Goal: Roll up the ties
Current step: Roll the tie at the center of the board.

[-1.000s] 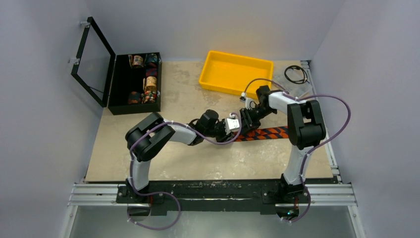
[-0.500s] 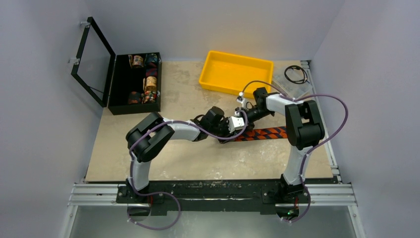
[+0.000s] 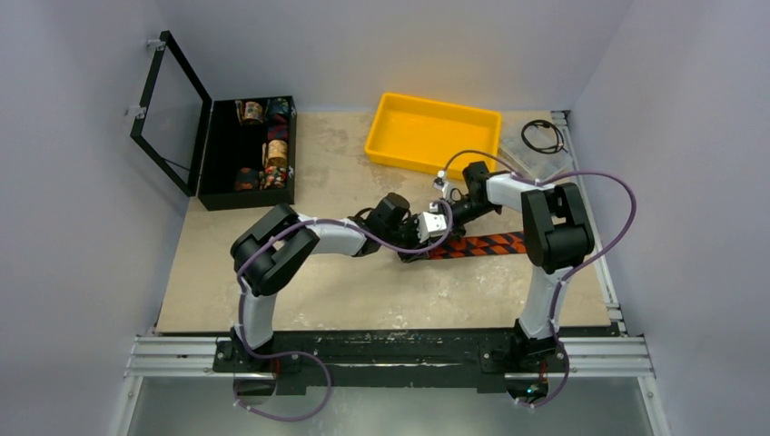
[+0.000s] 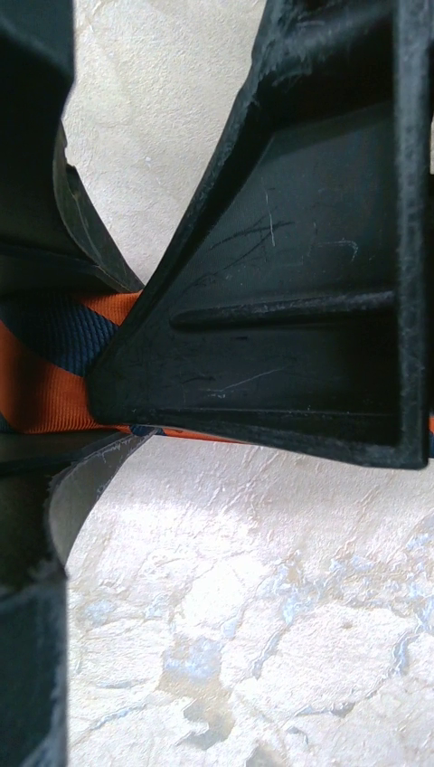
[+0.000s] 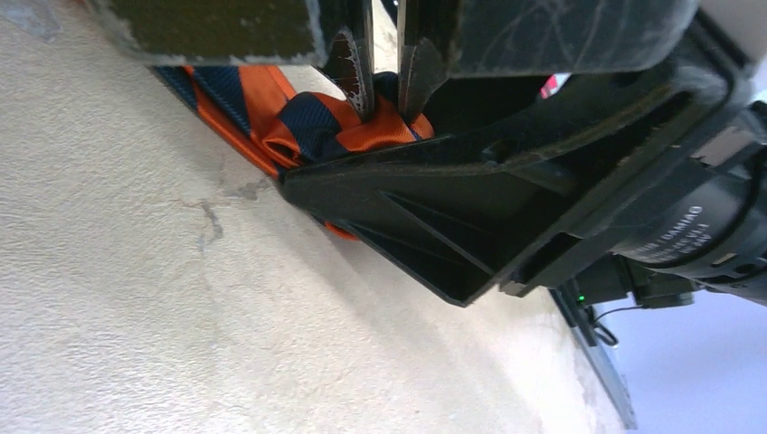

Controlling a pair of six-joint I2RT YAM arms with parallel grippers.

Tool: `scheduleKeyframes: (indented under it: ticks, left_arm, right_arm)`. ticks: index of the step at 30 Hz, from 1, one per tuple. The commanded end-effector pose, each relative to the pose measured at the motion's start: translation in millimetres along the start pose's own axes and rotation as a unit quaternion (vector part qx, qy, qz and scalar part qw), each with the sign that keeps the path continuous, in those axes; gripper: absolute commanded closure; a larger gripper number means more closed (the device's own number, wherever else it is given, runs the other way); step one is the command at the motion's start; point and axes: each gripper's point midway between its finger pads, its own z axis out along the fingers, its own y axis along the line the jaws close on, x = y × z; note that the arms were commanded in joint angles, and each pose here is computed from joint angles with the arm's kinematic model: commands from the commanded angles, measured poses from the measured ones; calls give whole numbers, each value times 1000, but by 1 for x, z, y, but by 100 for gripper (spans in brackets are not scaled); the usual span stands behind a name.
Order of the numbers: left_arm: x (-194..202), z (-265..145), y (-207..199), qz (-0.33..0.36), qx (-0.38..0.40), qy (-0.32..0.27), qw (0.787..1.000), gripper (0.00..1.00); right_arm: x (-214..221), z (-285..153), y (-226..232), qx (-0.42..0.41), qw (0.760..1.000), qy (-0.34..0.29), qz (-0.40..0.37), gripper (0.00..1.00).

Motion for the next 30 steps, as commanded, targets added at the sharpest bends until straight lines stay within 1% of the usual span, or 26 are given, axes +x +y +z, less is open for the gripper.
scheduleKeyframes:
  ticks: [1,2,6,8,11,17,24,30]
  left_arm:
    - [52,-12,-5,-37,25,60,997,56]
    - [42,-13,-6,-35,31,41,998,52]
    - [11,-20,-8,-17,36,-29,999,44]
    - [3,-21,-8,-18,33,-48,998,43]
    - [1,-21,-8,-26,31,-62,997,43]
    - [2,-20,-9,-16,23,-88,996,42]
    - [-15,-6,0,-7,26,-121,992,42]
    - [-28,5,2,1,31,-135,990,43]
  right_arm:
    - [21,8,-78,166,985,44,2,100]
    - [21,6,-81,177,983,44,3,100]
    - [16,-1,-91,215,976,45,-1,100]
    - [16,-3,-94,226,973,48,-3,100]
    - [17,-8,-98,246,968,52,-6,100]
    - [22,-14,-107,279,958,65,4,100]
    - [22,-19,-111,303,950,76,5,100]
    - [9,-5,-108,302,950,77,-13,100]
